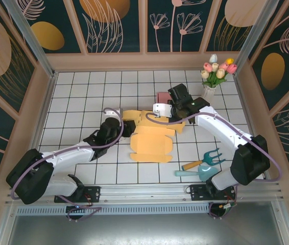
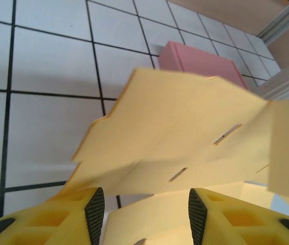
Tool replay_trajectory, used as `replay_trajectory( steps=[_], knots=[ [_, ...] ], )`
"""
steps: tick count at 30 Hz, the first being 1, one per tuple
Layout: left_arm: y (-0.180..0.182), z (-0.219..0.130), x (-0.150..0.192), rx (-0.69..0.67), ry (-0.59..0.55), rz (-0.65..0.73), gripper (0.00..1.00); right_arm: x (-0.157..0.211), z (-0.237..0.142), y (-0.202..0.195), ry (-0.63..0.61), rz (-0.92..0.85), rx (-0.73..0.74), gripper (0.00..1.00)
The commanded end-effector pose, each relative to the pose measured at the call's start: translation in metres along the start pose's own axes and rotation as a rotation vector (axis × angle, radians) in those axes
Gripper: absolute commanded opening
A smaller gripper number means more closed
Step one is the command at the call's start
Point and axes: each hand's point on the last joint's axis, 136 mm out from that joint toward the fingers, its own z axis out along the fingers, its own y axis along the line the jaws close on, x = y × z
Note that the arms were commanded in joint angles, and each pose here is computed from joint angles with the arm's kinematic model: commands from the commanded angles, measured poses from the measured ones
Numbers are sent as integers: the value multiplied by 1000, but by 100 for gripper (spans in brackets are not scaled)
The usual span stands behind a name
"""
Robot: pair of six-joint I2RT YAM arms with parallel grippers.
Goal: Fold the paper box
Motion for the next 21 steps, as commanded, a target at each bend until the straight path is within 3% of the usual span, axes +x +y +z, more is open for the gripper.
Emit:
replay_trajectory(
  steps=[1,13,18,21],
  knots=[
    [2,0,2,14,-12,-30,51,0,-9,-8,-9,2,61,0],
    [11,28,18,-27,34,-30,63,-7,-24,-15,-72,20,96,0],
    [2,34,18,7,45,-45,59,-7,-24,-16,-78,34,100,0],
    [-9,34,12,52,44,-59,49,-7,-23,-18,-81,42,109,0]
  ],
)
